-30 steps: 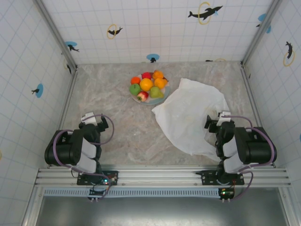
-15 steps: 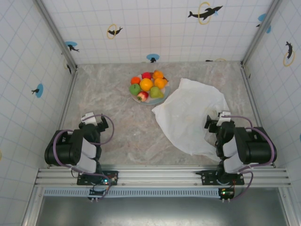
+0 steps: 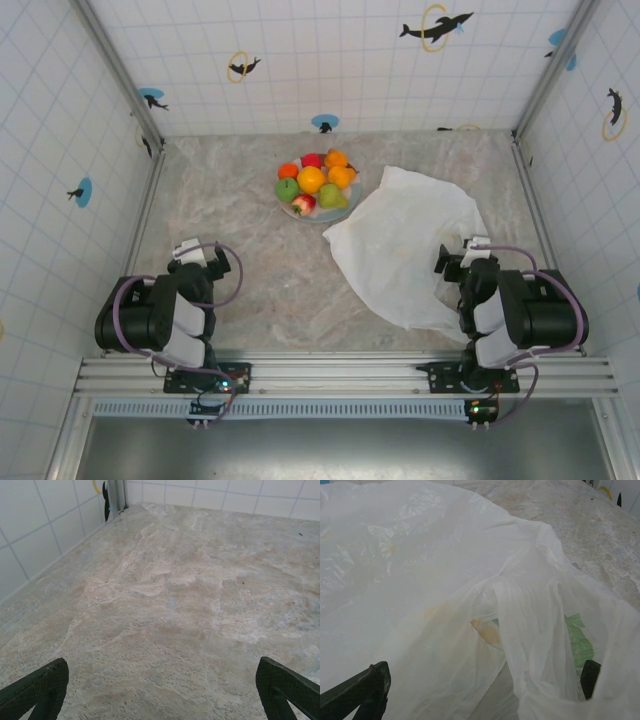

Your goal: Place the fruits into the plastic bag

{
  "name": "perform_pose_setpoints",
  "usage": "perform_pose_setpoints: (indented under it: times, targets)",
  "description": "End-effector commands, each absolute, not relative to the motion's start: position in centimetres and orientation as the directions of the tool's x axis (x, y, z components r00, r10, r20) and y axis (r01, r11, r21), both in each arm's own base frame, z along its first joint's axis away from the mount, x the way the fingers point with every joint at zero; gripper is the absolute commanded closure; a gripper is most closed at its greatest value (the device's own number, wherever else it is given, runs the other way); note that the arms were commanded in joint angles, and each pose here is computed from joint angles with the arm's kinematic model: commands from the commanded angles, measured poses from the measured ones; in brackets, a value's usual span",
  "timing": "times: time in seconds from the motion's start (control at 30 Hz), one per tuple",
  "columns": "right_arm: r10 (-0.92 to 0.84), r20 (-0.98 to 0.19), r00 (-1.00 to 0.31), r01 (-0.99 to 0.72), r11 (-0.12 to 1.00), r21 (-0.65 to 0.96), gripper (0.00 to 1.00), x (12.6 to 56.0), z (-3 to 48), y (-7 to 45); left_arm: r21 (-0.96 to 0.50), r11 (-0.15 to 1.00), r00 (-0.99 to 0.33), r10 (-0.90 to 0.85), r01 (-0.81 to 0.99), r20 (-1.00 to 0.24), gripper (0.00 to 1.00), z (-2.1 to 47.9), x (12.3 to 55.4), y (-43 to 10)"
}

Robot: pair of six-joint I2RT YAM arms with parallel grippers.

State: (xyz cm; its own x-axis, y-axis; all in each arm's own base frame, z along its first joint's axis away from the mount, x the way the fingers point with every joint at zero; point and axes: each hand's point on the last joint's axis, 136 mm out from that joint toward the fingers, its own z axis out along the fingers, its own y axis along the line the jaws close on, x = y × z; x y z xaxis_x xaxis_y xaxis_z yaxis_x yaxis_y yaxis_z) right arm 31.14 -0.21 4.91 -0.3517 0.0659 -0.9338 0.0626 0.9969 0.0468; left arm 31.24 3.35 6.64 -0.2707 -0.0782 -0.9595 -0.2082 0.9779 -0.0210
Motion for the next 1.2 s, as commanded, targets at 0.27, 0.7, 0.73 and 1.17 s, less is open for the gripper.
perform_pose_setpoints:
  times: [0.27,0.7,0.73,1.17]
  targets:
    - [0.130,-0.944,-0.304,0.253,0.966,0.052,0.00,30.9,7.6,-2.9,-0.074,0.940,-0.266,-0.169,-0.333,-0.949,0.02,8.1,30.7,5.2]
    - [0.410,-0.849,-0.332,0.138,0.912,0.387,0.00,31.4,10.1,2.1,-0.584,0.806,-0.457,-0.555,-0.091,-0.695,0.10,10.8,32.8,-7.7]
    - [0.399,-0.844,-0.360,0.122,0.916,0.381,0.00,31.5,9.8,3.0,-0.574,0.817,-0.486,-0.523,-0.053,-0.700,0.10,10.8,32.6,-9.6]
    - [0.283,-0.785,-0.550,0.052,0.950,0.307,0.00,32.1,6.0,7.5,-0.554,0.774,-0.765,-0.145,0.307,-0.627,0.09,8.5,27.2,-30.9]
